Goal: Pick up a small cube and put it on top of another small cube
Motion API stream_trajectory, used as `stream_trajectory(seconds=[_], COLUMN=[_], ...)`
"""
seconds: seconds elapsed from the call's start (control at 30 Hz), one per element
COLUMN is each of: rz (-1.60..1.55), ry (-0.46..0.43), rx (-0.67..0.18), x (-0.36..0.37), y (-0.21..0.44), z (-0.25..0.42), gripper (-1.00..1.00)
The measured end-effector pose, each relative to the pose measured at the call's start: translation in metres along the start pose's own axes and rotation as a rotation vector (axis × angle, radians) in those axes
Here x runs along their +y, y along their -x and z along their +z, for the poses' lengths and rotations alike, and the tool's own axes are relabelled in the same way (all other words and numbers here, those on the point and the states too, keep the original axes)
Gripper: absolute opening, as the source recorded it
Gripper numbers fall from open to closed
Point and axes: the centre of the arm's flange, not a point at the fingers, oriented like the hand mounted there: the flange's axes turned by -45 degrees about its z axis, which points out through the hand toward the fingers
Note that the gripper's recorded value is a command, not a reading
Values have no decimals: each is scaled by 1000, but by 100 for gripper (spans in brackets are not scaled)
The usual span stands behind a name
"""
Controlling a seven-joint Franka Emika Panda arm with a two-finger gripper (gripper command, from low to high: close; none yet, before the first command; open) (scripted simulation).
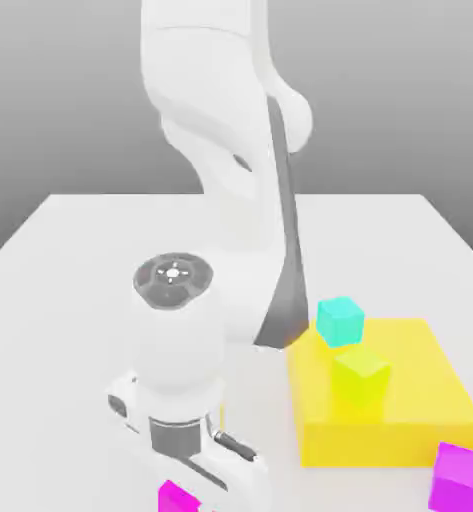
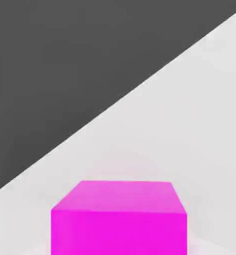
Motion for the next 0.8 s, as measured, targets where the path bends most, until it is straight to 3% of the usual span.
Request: stream_trajectory(seconds=[0.13,0.4,0.8], rz=[-98,-529,-1132], ry=[0,0,-1], rx=[0,-2,-3], x=[-13,-55,-40], y=[23,127,269], z=[-45,-107,-157], gripper=[-100,-100,-100])
